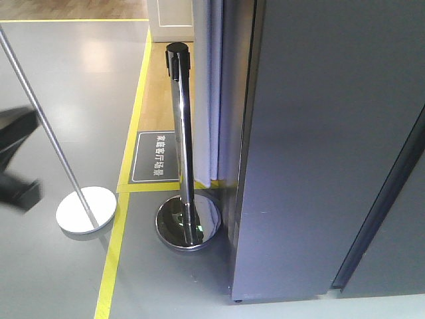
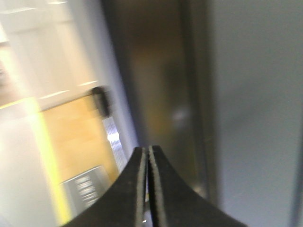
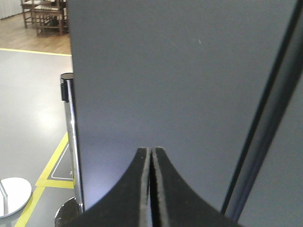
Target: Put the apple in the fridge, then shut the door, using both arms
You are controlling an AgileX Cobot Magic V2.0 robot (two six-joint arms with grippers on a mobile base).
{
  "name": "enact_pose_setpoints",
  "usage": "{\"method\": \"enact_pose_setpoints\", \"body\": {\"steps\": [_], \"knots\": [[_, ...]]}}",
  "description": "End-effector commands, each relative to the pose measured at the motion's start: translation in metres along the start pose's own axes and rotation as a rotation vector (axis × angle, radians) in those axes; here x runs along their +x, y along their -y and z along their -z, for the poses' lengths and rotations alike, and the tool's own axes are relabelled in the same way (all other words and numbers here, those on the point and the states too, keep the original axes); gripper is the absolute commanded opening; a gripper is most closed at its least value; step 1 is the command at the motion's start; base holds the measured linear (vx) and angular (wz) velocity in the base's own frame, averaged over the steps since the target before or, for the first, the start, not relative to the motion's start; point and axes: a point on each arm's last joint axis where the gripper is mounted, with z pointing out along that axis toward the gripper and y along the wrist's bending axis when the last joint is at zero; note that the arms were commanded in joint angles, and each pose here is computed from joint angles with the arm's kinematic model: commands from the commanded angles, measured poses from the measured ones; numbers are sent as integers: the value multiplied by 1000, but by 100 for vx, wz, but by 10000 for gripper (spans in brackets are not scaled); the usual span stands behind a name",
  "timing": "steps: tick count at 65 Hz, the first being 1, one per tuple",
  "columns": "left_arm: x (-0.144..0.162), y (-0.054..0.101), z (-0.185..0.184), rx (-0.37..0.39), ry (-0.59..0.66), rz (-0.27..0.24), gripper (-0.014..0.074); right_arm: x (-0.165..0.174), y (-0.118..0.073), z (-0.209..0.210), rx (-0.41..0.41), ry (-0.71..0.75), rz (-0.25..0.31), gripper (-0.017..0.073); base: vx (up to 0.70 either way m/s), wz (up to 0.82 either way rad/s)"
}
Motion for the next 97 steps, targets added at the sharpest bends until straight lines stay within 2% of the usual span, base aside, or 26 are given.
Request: {"method": "enact_pose_setpoints", "body": {"steps": [1,9,14,21,29,40,51,57,97], "knots": [[1,-11,21,-102,79,-26,-7,7,2,1,32,77,-23,-8,0,0],[21,-17,39,-163,14,-108,-7,42,2,-5,34,17,-38,-8,0,0],[34,-16,44,-166,-34,-118,-7,58,2,-7,39,1,-41,-8,0,0],[53,-15,46,-175,-81,-104,-7,78,2,-6,45,-11,-46,-8,0,0],[76,-13,47,-190,-104,0,-7,99,2,-3,55,-2,-48,-8,0,0],[99,-11,48,-189,-164,-30,-7,119,1,4,62,12,-50,-8,0,0],[98,-11,48,-190,-157,-19,-7,120,0,5,62,17,-51,-8,0,0],[98,-11,48,-190,-159,-20,-7,120,0,5,56,16,-75,-8,0,0],[98,-11,48,-190,-159,-20,-7,120,0,5,56,16,-71,-8,0,0]]}}
